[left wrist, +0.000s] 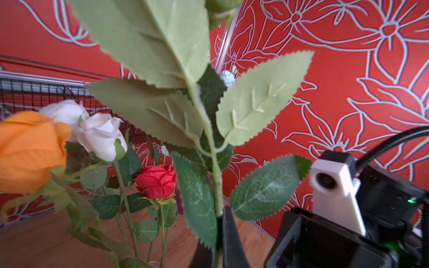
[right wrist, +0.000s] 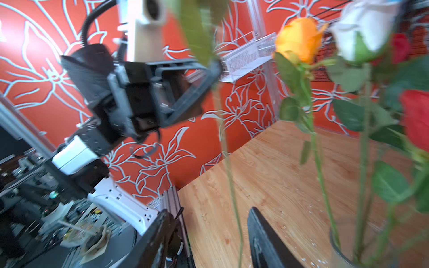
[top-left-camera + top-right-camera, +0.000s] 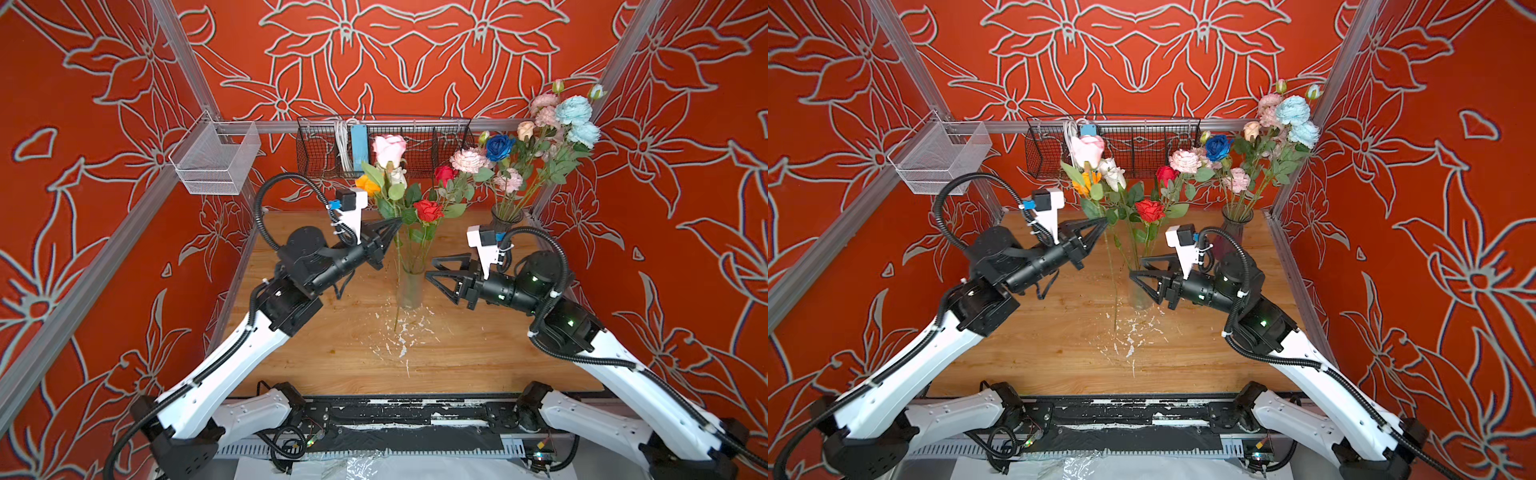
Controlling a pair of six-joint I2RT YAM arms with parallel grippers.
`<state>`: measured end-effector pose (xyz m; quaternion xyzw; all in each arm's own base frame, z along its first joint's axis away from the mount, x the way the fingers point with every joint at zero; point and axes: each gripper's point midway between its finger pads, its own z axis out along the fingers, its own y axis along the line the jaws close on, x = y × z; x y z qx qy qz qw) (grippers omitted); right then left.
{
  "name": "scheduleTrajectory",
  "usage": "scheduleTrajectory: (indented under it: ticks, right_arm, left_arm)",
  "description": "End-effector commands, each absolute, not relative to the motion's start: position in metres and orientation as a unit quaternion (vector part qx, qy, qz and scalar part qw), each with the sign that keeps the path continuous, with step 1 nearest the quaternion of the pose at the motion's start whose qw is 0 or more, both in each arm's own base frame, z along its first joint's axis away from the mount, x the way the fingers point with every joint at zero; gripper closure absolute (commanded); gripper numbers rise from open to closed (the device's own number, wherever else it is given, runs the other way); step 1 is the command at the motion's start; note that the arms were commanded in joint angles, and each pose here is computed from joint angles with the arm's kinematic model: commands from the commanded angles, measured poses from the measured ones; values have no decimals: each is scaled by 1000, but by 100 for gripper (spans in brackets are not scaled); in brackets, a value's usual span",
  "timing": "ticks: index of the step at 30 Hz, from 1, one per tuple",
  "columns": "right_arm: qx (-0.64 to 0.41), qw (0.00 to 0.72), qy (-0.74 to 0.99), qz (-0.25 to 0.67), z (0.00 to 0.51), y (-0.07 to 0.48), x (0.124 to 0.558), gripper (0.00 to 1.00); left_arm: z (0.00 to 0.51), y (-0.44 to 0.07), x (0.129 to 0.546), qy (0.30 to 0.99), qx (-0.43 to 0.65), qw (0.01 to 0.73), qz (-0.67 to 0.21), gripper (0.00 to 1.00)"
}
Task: Arrange the flowers into the vase
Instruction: 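Close the right gripper on the pink rose stem while the left holds it, then raise the pink rose with the right gripper while the left opens and withdraws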
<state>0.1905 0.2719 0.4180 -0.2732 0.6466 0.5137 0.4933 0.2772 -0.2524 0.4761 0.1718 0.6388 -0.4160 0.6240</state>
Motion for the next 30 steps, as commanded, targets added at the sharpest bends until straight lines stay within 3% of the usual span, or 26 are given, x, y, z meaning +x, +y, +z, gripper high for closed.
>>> scheduleTrajectory:
  ticks: [1, 10, 12, 15, 17, 23, 24, 25, 27, 29, 30]
  right_arm:
    - [-316, 500, 630, 504, 426, 284, 184, 45]
    - [-288, 528, 670, 436, 412, 299, 233, 49]
    - [-284, 527, 671, 437, 413, 303, 238, 56]
    - [-284, 526, 672, 438, 415, 308, 243, 75]
    - [-285, 525, 668, 444, 416, 310, 243, 77]
    - [-284, 521, 669, 447, 419, 315, 247, 98]
    - [-284, 520, 671, 446, 419, 314, 247, 100]
    - [-284, 522, 671, 444, 420, 313, 247, 100]
    - [-276, 533, 673, 432, 423, 308, 249, 100]
    - [-269, 548, 675, 414, 427, 301, 252, 100]
    - [-266, 557, 679, 398, 429, 296, 255, 100]
  left_arm:
    - [509, -256, 269, 596, 174, 652, -435, 100]
    - [511, -261, 264, 594, 177, 647, -444, 100]
    - [511, -260, 263, 595, 176, 646, -445, 100]
    - [508, -259, 262, 595, 172, 645, -448, 100]
    - [507, -259, 260, 593, 173, 645, -451, 100]
    - [505, -259, 260, 594, 173, 644, -451, 100]
    - [504, -258, 261, 596, 171, 644, -449, 97]
    - [504, -256, 260, 595, 171, 646, -447, 80]
    - [505, -249, 255, 591, 171, 657, -435, 62]
    - [505, -233, 252, 593, 151, 672, -417, 25]
    - [508, -219, 244, 588, 142, 685, -406, 16]
